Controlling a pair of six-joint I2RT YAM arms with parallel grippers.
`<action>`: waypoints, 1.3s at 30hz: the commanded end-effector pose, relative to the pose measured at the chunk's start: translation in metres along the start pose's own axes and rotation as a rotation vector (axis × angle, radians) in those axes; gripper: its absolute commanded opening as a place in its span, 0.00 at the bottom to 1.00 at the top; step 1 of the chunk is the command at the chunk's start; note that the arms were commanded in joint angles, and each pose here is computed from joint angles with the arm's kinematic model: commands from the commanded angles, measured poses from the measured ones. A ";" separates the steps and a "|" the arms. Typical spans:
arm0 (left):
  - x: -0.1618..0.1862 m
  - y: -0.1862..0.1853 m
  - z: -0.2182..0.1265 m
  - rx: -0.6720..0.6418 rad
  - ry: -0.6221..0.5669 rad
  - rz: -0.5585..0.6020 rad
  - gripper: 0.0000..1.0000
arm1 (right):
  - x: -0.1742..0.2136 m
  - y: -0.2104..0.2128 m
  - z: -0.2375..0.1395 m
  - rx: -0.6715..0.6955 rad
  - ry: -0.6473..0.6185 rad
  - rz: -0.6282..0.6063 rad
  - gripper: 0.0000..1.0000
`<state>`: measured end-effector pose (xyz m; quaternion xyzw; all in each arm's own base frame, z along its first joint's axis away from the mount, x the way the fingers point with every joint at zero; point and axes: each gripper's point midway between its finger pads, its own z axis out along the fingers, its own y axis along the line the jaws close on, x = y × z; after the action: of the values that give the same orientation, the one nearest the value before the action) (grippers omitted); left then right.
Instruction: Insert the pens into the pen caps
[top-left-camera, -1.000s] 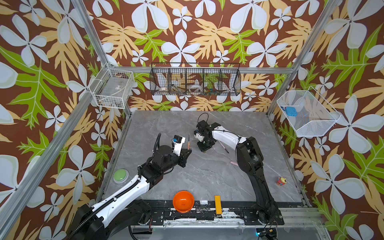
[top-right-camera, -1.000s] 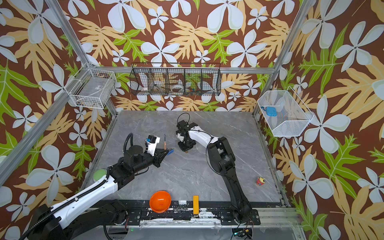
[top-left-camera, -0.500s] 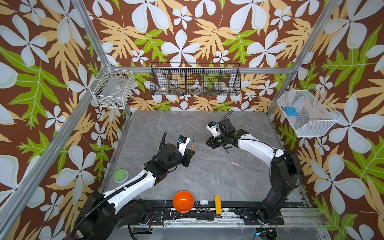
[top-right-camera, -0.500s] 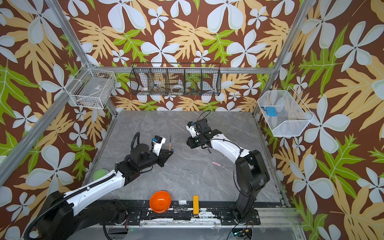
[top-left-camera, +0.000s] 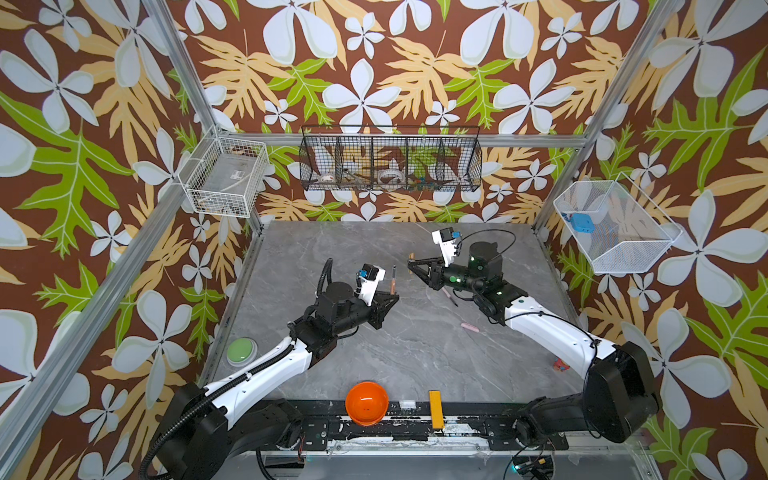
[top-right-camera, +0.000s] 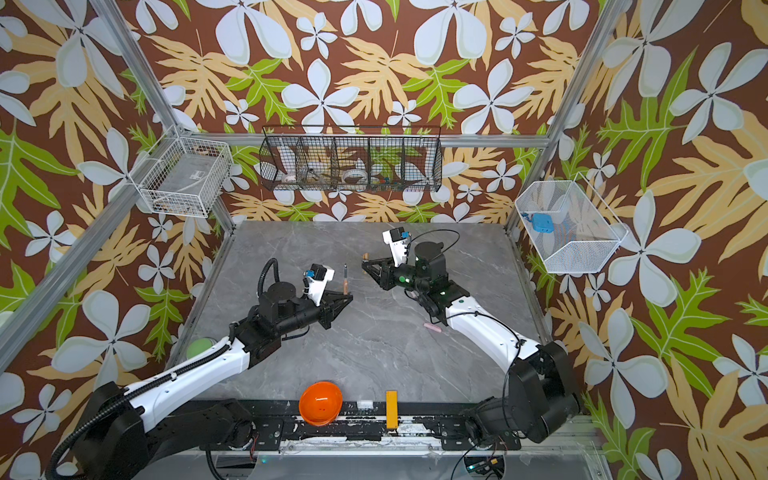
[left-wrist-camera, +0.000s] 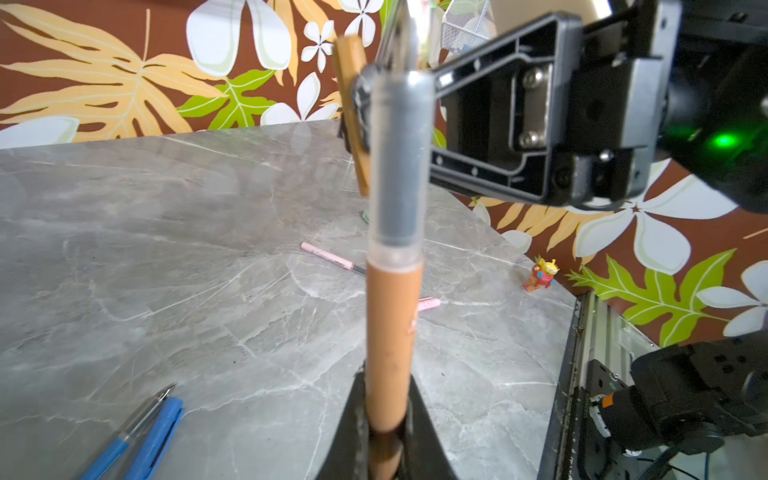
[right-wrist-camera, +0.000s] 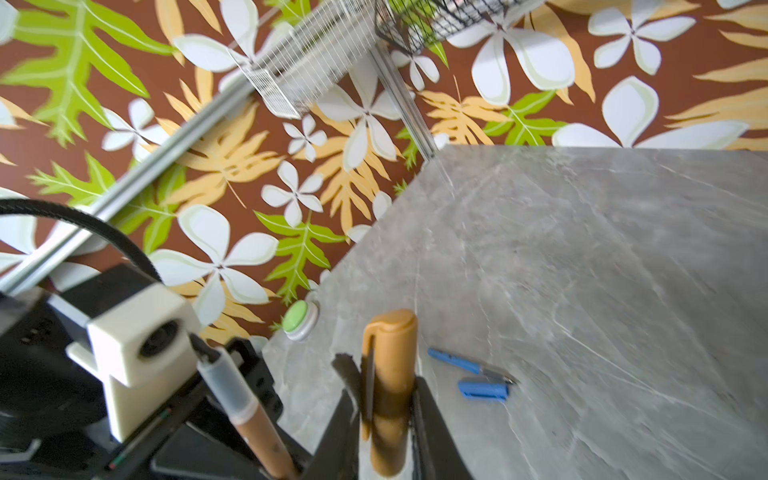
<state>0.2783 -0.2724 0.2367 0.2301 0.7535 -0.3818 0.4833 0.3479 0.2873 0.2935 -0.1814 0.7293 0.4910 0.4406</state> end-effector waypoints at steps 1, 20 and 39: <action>-0.012 -0.009 -0.001 0.035 -0.045 0.001 0.00 | -0.034 0.031 -0.007 -0.117 -0.127 -0.017 0.21; -0.011 -0.013 0.007 0.072 -0.022 -0.010 0.00 | -0.050 0.051 -0.007 -0.184 -0.152 -0.039 0.23; -0.011 0.016 0.003 -0.082 -0.073 -0.051 0.00 | 0.050 -0.104 -0.008 0.566 0.373 -0.016 0.33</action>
<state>0.2884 -0.2700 0.2249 0.1967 0.7669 -0.3739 0.4831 0.4043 0.2597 0.2321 -0.1308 0.8625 0.2864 0.3963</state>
